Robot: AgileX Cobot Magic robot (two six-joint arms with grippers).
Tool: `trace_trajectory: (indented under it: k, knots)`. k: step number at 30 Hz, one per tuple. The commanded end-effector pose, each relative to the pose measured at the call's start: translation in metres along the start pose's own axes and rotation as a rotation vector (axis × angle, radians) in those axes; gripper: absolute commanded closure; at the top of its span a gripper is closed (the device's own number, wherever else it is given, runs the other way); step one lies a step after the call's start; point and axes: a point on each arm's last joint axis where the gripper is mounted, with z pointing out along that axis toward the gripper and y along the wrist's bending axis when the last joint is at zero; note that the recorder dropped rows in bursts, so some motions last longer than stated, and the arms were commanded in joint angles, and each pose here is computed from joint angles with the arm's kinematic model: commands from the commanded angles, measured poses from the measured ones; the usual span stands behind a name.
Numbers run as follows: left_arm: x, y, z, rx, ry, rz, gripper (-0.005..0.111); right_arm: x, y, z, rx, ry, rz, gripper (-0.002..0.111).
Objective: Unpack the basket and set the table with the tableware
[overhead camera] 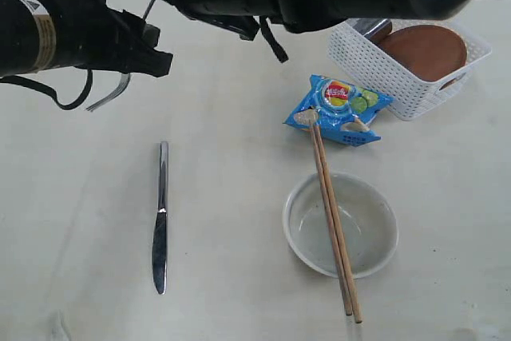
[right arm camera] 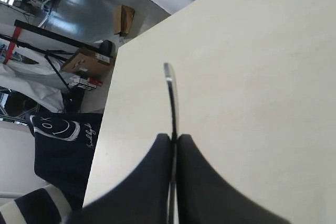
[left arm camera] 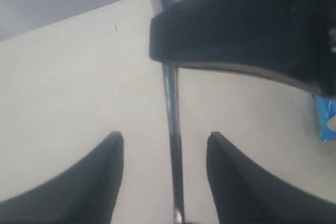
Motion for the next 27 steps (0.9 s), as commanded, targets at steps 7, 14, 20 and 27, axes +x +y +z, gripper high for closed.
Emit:
trace_trajectory:
  k: [7,14,20,27]
  knots:
    - [-0.023,0.016,-0.044,-0.116,-0.144,-0.039,0.062,-0.067,-0.036,-0.022,-0.06,0.079,-0.024,0.109]
    - [-0.026,0.032,-0.08,-0.217,-0.184,-0.175,0.107,-0.077,-0.055,-0.046,-0.14,0.34,-0.157,0.109]
    - [-0.012,0.024,-0.089,-0.124,-0.083,-0.099,0.107,-0.056,-0.046,-0.056,-0.189,0.532,-0.267,0.109]
    - [0.031,0.02,-0.092,-0.062,-0.011,-0.158,0.107,-0.024,-0.027,-0.053,-0.222,0.627,-0.32,0.109]
